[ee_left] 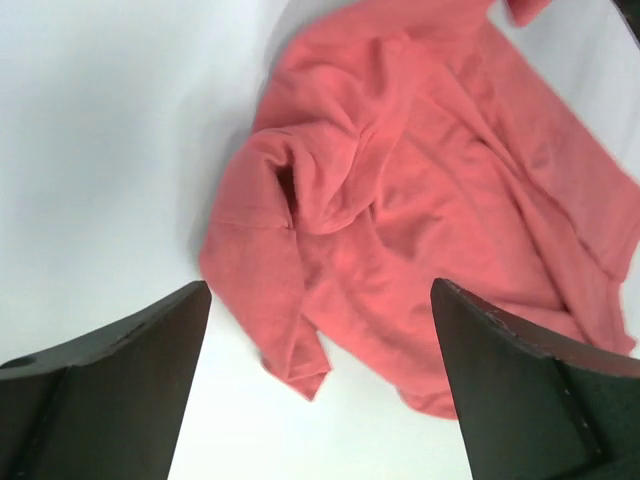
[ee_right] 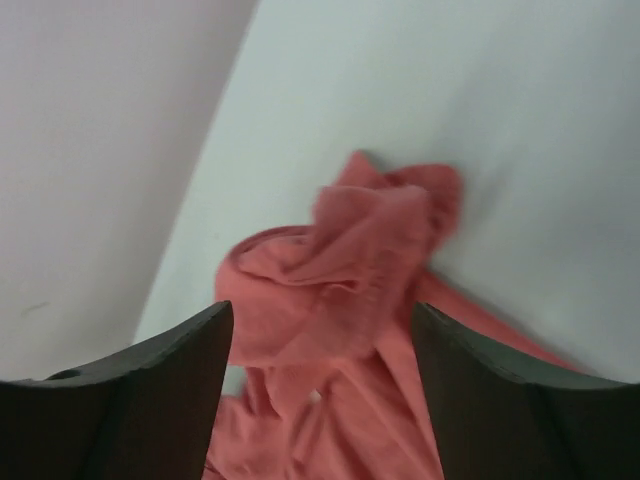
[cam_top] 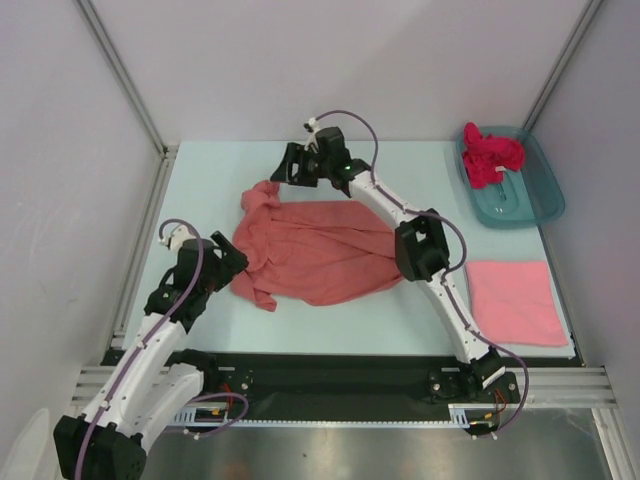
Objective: Fold and stack the t-shirts
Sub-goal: Flatten the tshirt out
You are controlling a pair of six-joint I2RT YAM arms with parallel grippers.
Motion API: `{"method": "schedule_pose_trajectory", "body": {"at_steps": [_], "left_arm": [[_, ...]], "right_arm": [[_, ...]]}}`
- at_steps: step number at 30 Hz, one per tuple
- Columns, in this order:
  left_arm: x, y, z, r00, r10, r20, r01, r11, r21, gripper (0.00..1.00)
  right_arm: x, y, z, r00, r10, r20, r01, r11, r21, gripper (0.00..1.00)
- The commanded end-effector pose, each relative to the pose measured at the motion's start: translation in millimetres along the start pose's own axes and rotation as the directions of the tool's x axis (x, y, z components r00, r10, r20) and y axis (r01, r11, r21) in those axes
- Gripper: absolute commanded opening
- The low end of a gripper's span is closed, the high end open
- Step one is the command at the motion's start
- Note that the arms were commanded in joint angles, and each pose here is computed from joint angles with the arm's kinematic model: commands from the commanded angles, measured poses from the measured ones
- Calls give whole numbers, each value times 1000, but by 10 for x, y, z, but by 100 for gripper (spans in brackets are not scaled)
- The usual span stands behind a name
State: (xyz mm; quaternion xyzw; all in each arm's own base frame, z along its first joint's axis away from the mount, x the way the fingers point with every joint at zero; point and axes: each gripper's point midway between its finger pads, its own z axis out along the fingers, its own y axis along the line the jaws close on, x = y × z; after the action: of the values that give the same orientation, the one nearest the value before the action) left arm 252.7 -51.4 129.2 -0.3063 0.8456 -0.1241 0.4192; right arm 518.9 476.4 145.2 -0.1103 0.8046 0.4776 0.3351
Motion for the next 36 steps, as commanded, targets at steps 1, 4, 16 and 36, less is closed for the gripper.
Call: {"method": "schedule_pose_trajectory", "body": {"at_steps": [1, 4, 16, 36], "left_arm": [[-182, 9, -129, 998, 35, 55, -35, 999, -7, 100], [-358, -117, -217, 992, 68, 106, -72, 997, 32, 100], [-397, -911, 920, 904, 400, -152, -389, 916, 97, 100], [-410, -815, 2000, 860, 436, -264, -464, 884, -54, 71]], "right_arm": [[-689, 29, -944, 999, -34, 37, 28, 988, 153, 80], [-645, -300, -1636, 999, -42, -9, 43, 945, 324, 90], [259, -1754, -3053, 980, 193, -49, -132, 814, 565, 73], [431, -2305, -2528, 989, 124, -85, -51, 807, 588, 70]]}}
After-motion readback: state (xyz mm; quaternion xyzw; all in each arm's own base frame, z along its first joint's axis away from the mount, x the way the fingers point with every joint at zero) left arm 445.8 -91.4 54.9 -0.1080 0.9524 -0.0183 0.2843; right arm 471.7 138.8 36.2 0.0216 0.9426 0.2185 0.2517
